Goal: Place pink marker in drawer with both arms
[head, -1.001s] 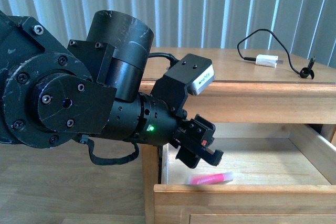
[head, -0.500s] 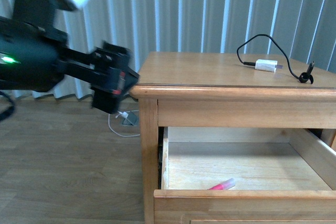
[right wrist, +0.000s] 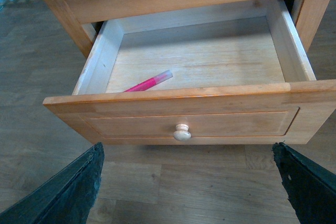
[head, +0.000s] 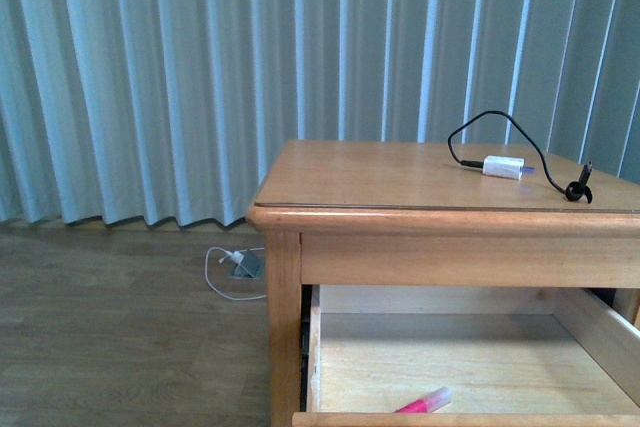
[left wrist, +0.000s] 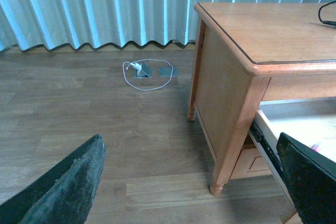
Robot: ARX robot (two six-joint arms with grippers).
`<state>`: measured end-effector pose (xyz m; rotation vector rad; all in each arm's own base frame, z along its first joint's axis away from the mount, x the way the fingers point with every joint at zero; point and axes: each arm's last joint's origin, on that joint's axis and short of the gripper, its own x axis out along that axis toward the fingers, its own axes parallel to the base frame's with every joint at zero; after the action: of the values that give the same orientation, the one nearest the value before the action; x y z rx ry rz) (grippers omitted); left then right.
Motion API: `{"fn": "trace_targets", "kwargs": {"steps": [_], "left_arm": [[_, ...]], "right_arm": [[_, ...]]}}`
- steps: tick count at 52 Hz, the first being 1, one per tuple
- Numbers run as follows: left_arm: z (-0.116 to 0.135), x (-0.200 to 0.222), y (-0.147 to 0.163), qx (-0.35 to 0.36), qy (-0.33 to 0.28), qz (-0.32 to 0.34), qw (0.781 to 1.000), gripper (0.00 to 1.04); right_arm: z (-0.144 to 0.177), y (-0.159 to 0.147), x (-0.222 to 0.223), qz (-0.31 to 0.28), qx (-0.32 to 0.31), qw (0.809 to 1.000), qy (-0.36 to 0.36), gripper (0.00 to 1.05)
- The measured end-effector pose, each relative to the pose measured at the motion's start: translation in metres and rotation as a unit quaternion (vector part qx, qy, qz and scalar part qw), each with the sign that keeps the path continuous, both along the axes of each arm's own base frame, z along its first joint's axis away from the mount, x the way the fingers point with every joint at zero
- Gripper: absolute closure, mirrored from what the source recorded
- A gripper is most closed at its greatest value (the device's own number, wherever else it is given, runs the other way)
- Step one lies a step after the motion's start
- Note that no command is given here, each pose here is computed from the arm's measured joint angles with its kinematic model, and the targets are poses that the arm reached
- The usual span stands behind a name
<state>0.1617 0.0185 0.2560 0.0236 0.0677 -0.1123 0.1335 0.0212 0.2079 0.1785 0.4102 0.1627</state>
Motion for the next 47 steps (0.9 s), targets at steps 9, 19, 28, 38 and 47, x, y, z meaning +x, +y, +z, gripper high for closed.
{"fn": "trace_targets", "kwargs": {"steps": [9, 19, 28, 38, 47], "left_arm": [[-0.005, -0.002, -0.001, -0.002, -0.027, 0.044, 0.999, 0.18], [-0.03, -0.015, -0.007, -0.007, -0.031, 0.058, 0.998, 0.51], [-0.049, -0.025, -0.018, -0.01, -0.029, 0.054, 0.998, 0.84], [-0.06, -0.033, -0.018, -0.013, -0.034, 0.057, 0.998, 1.01], [-0.069, -0.038, -0.018, -0.013, -0.033, 0.057, 0.998, 1.01]], "right_arm": [[0.0, 0.0, 0.0, -0.001, 0.0, 1.0, 0.0, 0.08], [0.0, 0.0, 0.0, -0.001, 0.0, 1.0, 0.0, 0.08], [0.0, 0.0, 0.0, -0.001, 0.0, 1.0, 0.0, 0.08], [0.0, 0.0, 0.0, -0.001, 0.0, 1.0, 0.0, 0.08], [0.0, 0.0, 0.0, -0.001, 0.0, 1.0, 0.0, 0.08]]}}
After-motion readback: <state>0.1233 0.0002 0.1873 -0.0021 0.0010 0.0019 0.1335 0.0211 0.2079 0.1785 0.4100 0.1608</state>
